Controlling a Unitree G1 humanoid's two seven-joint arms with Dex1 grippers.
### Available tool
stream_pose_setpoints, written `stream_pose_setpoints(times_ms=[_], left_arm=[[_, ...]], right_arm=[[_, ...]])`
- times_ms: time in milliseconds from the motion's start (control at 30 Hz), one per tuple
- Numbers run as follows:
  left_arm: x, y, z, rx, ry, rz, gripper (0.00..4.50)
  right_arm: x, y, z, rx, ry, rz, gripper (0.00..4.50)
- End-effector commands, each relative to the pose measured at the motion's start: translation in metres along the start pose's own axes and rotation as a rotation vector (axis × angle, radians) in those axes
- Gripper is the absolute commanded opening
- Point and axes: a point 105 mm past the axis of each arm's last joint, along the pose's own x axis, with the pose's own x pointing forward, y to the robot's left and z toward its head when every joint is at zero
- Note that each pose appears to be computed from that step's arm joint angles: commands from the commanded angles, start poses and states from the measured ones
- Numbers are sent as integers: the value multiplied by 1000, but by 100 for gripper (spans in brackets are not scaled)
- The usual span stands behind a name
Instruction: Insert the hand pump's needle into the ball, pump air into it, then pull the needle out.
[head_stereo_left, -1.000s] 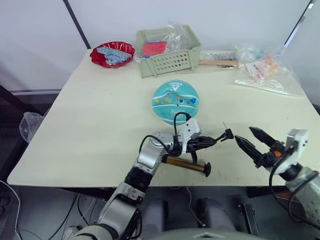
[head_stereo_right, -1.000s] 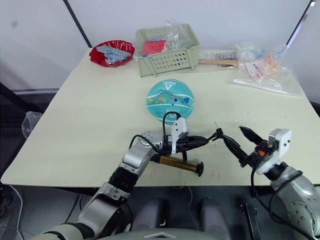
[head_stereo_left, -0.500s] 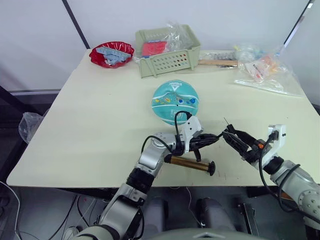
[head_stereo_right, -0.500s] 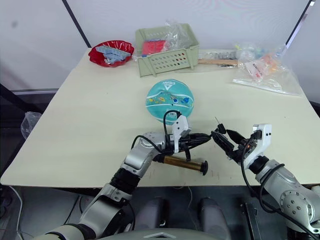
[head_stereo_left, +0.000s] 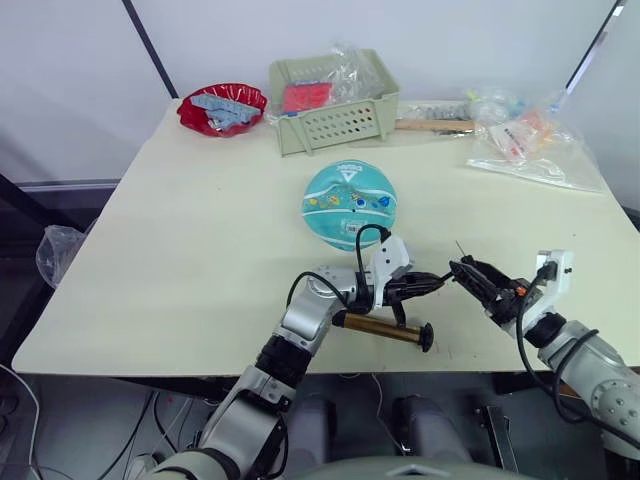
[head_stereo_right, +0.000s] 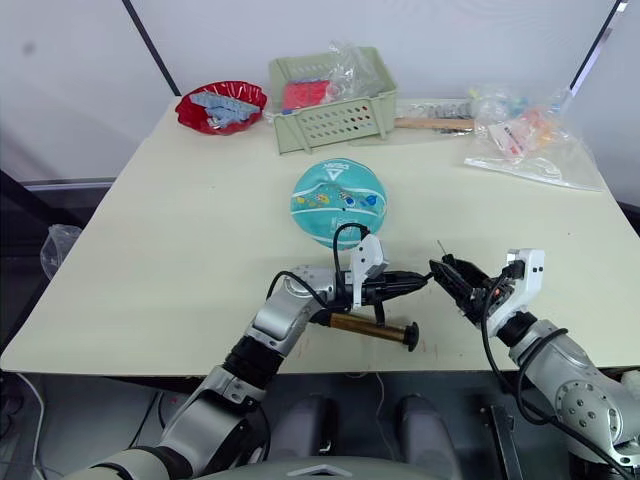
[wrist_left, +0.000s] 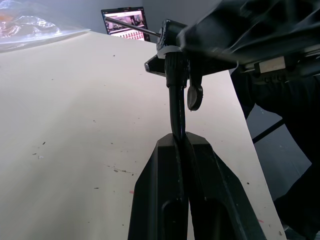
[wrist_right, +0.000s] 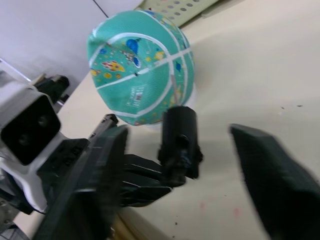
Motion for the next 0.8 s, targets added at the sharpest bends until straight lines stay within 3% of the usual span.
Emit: stream_pose_setpoints(times_ms=[33,133,467,500,567,633,800], left_arm=[[0,4,12,35,-32,5,0],[-1,2,10,40,-23,0,0],[-6,4,4,5,-22,31,0],[-8,7,6,15,-24,44,77],[-11,10,8,26,-30,61,118],[-17,14,12,50,-33,68,191],[-43,20,36,131,-76,59,422]], right_arm=[[-2,1,9,-32,-38,18,188],[-1,1,8,-35,-35,24,38],[1,2,7,-66,-40,40,33],[1,2,8,-76,-41,44,33],[1,4,9,-100,-44,54,33],[1,8,11,-160,-43,87,33],[-6,12,12,-358,-2,157,33]])
